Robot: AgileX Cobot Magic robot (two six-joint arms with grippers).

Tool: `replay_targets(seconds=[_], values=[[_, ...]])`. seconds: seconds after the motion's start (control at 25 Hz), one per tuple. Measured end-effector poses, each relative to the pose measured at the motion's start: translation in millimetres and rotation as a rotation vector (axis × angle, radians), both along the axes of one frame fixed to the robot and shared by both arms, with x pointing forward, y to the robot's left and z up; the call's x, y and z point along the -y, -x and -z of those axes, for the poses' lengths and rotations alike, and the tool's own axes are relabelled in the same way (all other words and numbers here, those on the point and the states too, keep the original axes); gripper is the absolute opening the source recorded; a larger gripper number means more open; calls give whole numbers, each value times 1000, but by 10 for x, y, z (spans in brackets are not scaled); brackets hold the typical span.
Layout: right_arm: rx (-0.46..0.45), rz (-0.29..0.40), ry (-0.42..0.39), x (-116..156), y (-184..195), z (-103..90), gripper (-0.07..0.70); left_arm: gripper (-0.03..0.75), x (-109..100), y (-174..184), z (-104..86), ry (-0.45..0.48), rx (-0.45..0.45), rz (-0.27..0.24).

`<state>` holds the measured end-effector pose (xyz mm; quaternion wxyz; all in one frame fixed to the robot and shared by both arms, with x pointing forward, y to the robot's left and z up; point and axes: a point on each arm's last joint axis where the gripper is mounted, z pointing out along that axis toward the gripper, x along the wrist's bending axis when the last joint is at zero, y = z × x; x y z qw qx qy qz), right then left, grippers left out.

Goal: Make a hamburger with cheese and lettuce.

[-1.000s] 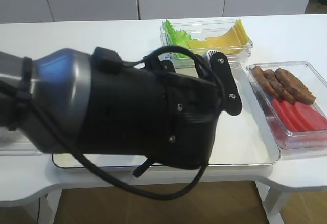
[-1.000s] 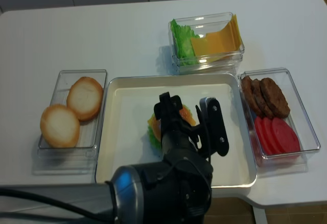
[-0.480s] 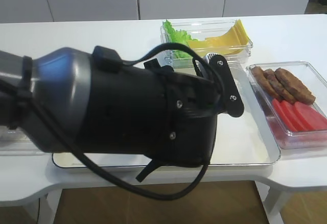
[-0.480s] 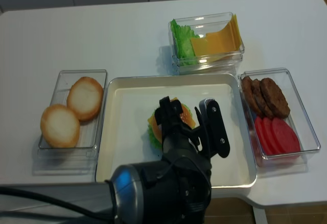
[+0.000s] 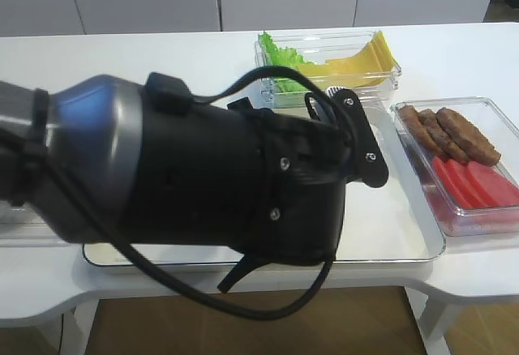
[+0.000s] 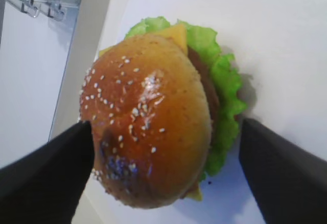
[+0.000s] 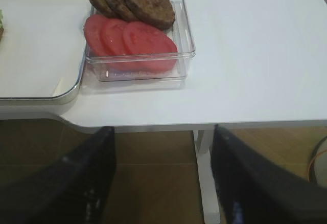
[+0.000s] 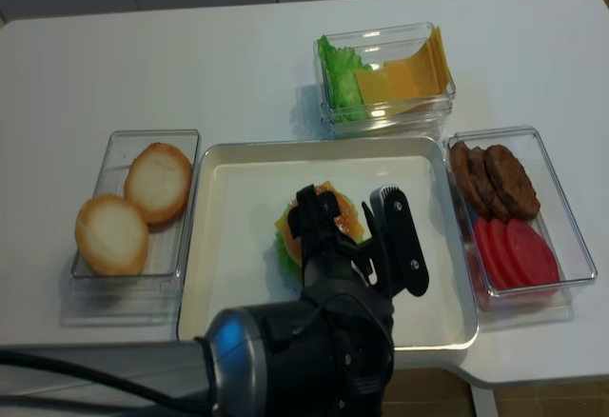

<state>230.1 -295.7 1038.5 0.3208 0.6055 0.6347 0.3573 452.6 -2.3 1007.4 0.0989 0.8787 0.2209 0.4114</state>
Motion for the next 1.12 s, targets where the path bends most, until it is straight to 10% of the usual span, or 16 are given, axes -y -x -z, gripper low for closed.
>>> replay_targets(seconds=[0.48,1.12], values=[[0,0,0,0,0,0,451,674,38,101,-49,10,0,18],[0,-1,2,0,0,0,451,674,-240,223,-580,117,-20,-63]])
